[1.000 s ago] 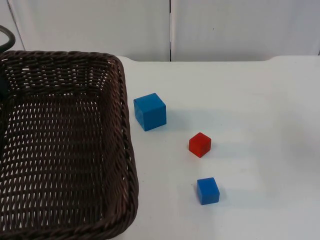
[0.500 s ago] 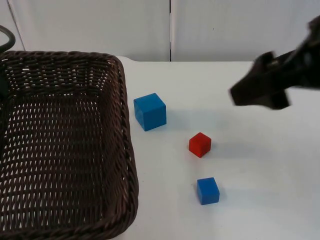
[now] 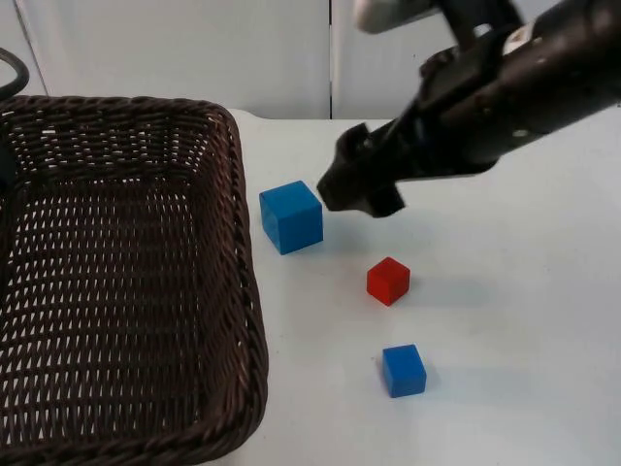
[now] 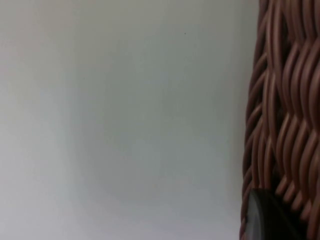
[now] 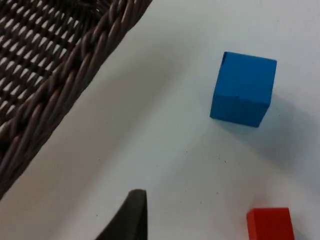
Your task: Pick up the basket with the left hand and place the largest block into the basket with the right hand.
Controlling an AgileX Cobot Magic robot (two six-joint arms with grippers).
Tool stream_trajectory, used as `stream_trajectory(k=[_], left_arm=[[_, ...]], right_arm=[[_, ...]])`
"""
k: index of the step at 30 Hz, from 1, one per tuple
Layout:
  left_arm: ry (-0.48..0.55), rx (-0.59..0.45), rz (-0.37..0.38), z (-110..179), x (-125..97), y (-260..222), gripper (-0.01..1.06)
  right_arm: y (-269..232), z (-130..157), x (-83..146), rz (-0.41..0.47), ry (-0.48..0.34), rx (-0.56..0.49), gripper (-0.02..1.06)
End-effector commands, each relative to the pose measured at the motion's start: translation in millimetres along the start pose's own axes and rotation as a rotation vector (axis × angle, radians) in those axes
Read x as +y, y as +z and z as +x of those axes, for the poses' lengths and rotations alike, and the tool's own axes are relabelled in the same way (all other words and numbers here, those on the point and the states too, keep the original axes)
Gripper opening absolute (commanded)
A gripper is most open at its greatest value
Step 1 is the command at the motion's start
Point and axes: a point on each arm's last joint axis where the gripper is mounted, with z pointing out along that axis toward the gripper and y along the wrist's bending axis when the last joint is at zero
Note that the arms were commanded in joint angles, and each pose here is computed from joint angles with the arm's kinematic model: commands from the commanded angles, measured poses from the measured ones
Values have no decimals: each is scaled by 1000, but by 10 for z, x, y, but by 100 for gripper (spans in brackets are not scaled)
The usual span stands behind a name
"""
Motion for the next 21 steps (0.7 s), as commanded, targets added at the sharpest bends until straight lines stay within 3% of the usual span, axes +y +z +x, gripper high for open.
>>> stream_trajectory(k=[1,9,15,21], left_arm=[[-12,-20,12,-6,-7,-26,0],[-12,-20,12,-6,-7,-26,0],[-12,-22,12,-9,-7,-26,0],[-12,-22,12,-9,-7,-26,0]], right_arm=[[74,-46,0,8,-10,-18,105],[367,-37,-60,52,0,-59,105],[587,-107,-76,44,85,-53,105],[848,-143,-93,37,113,-39,105]])
